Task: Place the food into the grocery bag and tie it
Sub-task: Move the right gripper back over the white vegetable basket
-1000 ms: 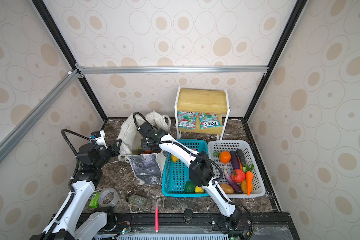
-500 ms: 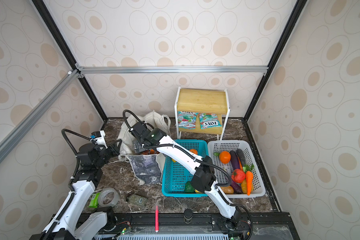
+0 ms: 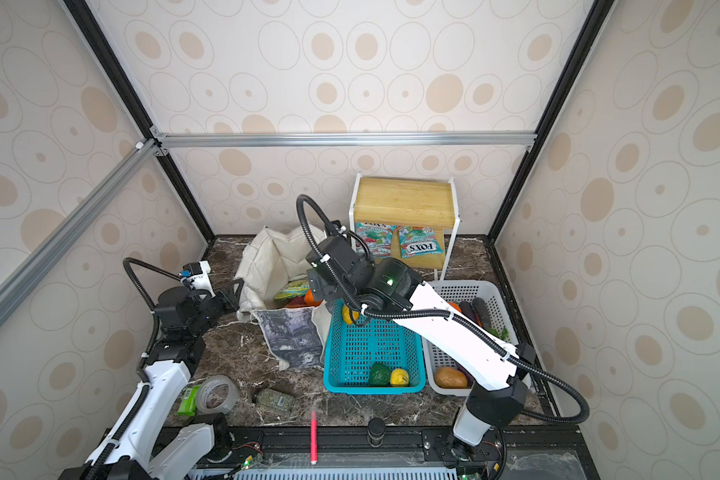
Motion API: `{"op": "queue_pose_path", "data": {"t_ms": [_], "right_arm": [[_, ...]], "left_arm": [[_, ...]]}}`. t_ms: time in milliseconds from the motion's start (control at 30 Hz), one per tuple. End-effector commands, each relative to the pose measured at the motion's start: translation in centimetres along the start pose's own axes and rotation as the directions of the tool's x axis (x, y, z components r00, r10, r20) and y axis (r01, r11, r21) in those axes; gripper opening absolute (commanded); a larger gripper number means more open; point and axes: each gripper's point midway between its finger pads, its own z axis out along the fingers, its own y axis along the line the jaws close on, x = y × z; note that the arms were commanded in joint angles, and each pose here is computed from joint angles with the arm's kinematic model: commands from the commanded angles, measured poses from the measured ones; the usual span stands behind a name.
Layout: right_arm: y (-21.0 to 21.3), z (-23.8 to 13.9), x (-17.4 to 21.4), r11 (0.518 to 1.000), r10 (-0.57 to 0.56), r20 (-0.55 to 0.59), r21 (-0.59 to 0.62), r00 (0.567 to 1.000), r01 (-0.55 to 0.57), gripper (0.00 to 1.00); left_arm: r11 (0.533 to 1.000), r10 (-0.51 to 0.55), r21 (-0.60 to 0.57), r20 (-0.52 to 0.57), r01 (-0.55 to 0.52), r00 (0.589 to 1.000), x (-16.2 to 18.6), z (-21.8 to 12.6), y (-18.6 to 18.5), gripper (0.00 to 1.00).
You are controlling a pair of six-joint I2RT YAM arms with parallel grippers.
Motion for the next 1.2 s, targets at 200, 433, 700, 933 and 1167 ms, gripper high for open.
{"op": "queue_pose_path", "data": {"t_ms": [200,433,700,933,1167], "right_arm": [[-9.4,-4.2,4.7,0.987,0.135,0.205,0.063,0.970,-0.150,1.00],[-20.1,-4.2,10.5,0.881,0.353,0.156,0.277,0.923,-0.384,1.00],[-26.1,1.1,18.8,0.683,0.660,-0.029,0.439,0.751,-0.584,0.98],[-27.5,6.0,20.2,0.678,0.691,-0.078,0.416,0.718,-0.607,0.98],[-29.8,9.5,21.3,0.654,0.737,-0.127,0.385,0.664,-0.652,0.98]], "left_arm": [[1.000,0.007,0.016,0.016,-0.007,1.000,-0.6,0.0,-0.2,0.00],[1.000,0.001,0.024,0.012,-0.001,1.000,-0.5,0.1,-0.3,0.00],[1.000,-0.001,0.019,0.009,0.000,1.000,-0.4,0.1,-0.2,0.00],[1.000,-0.003,0.022,0.002,0.003,1.000,-0.2,0.3,-0.2,0.00],[1.000,-0.003,0.021,0.000,0.003,1.000,-0.2,0.3,-0.1,0.00]]}}
